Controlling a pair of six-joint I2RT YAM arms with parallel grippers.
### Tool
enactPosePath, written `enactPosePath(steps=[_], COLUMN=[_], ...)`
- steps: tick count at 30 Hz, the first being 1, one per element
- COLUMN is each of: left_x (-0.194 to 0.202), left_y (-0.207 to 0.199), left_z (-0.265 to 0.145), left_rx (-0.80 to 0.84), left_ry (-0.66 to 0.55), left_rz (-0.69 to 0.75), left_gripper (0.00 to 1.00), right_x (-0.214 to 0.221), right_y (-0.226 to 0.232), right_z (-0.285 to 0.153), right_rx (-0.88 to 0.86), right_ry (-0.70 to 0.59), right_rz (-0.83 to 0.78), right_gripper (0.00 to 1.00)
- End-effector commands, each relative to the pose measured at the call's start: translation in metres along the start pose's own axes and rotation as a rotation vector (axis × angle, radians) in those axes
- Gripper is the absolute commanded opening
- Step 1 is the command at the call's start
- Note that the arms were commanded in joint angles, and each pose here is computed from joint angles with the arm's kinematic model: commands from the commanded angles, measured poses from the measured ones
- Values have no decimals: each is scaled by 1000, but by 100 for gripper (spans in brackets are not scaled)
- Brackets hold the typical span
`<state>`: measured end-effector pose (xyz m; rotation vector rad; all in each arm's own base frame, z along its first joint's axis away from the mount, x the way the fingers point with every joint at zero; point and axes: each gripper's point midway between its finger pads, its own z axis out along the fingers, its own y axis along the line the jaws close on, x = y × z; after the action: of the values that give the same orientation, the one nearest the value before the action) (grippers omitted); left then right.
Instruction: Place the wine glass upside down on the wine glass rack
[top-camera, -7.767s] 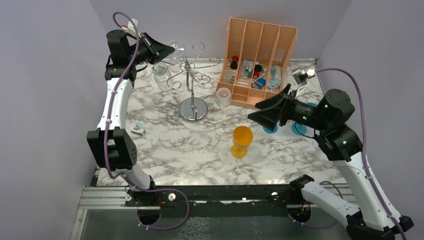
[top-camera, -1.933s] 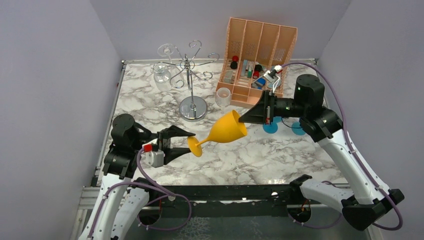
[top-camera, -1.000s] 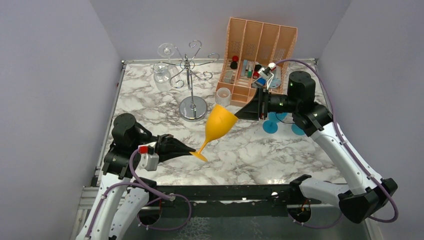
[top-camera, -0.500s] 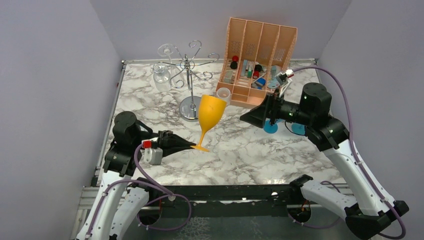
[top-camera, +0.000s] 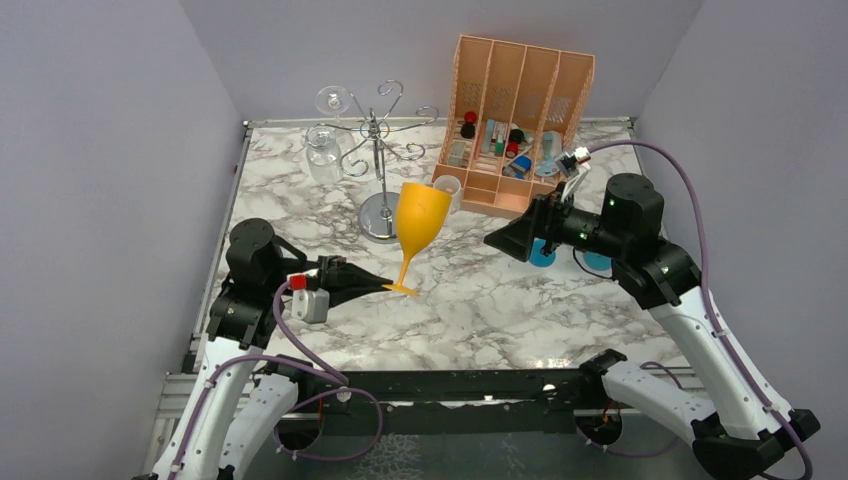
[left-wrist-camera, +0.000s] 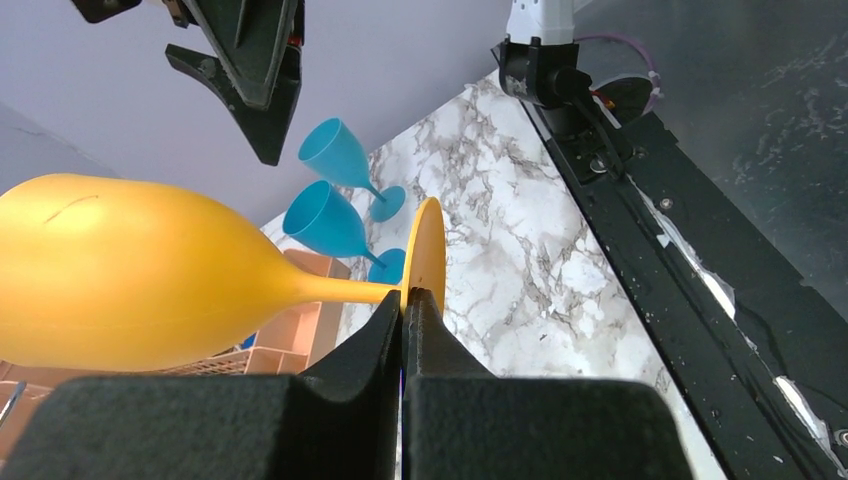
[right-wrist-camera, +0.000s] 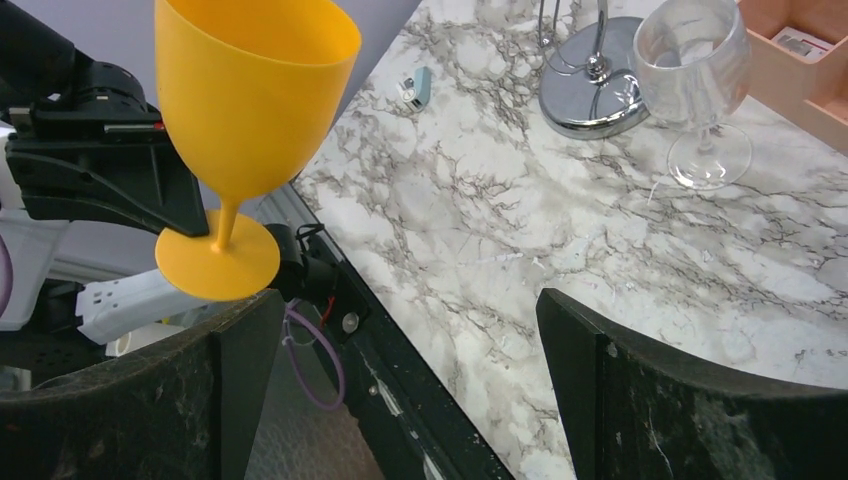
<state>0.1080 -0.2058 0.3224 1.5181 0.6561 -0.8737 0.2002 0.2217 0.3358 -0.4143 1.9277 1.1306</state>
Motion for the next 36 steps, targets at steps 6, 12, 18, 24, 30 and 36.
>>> enactPosePath(steps=[6, 12, 18, 24, 30, 36], left_x=[-15, -31, -48, -74, -105, -118], left_y=[28, 33, 61, 71, 103, 159], left_z=[-7, -9, -23, -28, -40, -58], left_rx=[-120, -160, -423, -497, -670, -836], left_ry=[74, 72, 74, 31, -59, -26], left_rz=[34, 39, -66, -86, -182, -282], left_gripper=[0, 0, 0, 0, 0, 0], right_x=[0, 1, -1, -6, -10, -11], right_y=[-5, -7, -8, -3, 1, 7], right_z=[-5, -1, 4, 7, 5, 0], right_rx=[37, 38, 34, 13, 10, -5], right_ry=[-5, 6, 13, 21, 15, 2], right_rz=[-46, -43, -29, -21, -11, -10], right_gripper=[100, 100, 100, 100, 100, 100])
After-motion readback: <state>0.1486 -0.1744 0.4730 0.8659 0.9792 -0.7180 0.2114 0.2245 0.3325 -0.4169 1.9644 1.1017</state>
